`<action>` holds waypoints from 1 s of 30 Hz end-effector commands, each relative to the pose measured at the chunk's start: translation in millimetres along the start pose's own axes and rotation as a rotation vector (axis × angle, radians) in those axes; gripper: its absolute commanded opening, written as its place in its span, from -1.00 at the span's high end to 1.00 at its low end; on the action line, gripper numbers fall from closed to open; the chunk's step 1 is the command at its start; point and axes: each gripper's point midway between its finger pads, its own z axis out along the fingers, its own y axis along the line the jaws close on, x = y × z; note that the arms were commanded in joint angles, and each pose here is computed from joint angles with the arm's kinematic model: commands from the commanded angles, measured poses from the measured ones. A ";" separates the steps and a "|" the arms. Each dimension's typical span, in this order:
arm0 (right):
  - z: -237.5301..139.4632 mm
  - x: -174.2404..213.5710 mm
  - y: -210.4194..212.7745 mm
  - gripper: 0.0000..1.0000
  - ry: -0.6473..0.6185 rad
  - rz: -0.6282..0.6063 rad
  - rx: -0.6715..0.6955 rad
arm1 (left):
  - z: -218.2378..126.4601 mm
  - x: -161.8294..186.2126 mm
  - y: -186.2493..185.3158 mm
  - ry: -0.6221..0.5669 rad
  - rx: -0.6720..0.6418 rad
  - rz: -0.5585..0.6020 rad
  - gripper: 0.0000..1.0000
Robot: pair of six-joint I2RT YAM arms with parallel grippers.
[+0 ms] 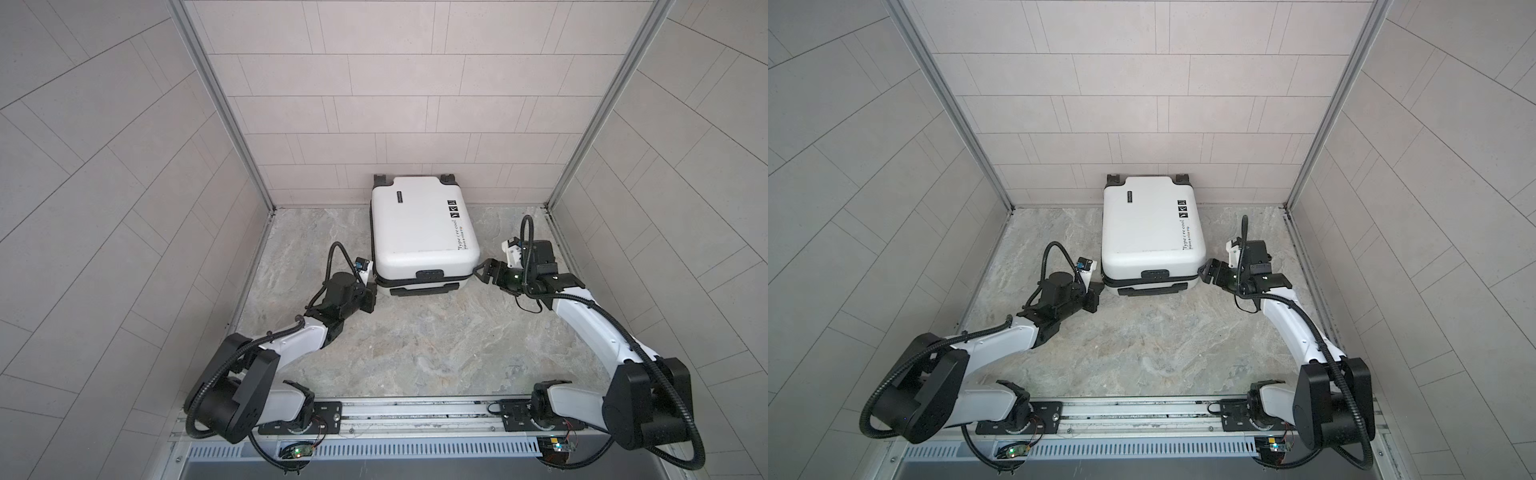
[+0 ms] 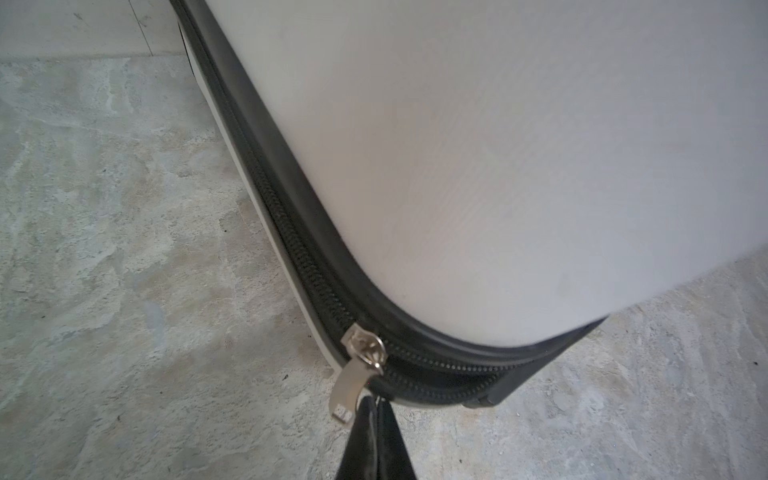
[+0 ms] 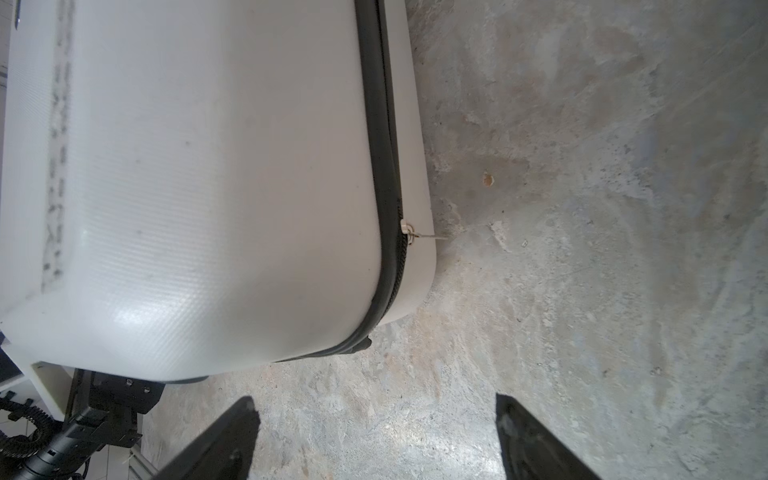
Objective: Pack the luggage
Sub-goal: 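Pinch the silver zipper pull with the left gripper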
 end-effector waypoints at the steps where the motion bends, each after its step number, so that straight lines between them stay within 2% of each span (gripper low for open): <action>1: -1.4 -7.3 8.6 -0.82 -0.012 -0.014 -0.023 | -4.6 -9.4 -9.4 -0.032 0.041 -0.020 1.00; 6: -3.7 -7.6 9.9 -0.82 -0.018 -0.017 -0.026 | -6.4 -0.1 1.1 -0.024 -0.015 -0.039 1.00; 7: -3.7 -7.0 9.2 -0.82 -0.017 -0.016 -0.023 | -6.3 1.0 4.2 -0.027 -0.032 -0.040 0.92; 9: -4.2 -7.1 8.8 -0.82 -0.018 -0.020 -0.019 | -6.2 1.2 8.2 -0.041 -0.054 -0.043 0.56; 17: -3.3 -6.2 6.5 -0.83 -0.008 -0.028 -0.012 | -4.2 -4.1 11.2 -0.063 -0.070 0.013 0.08; 23: -3.2 -6.9 6.6 -0.83 -0.007 -0.029 -0.014 | 8.6 -4.8 9.0 -0.025 -0.052 0.060 0.08; 30: -6.2 -6.8 6.0 -0.83 -0.009 -0.034 -0.010 | 9.1 -14.0 22.4 -0.043 -0.136 0.076 0.28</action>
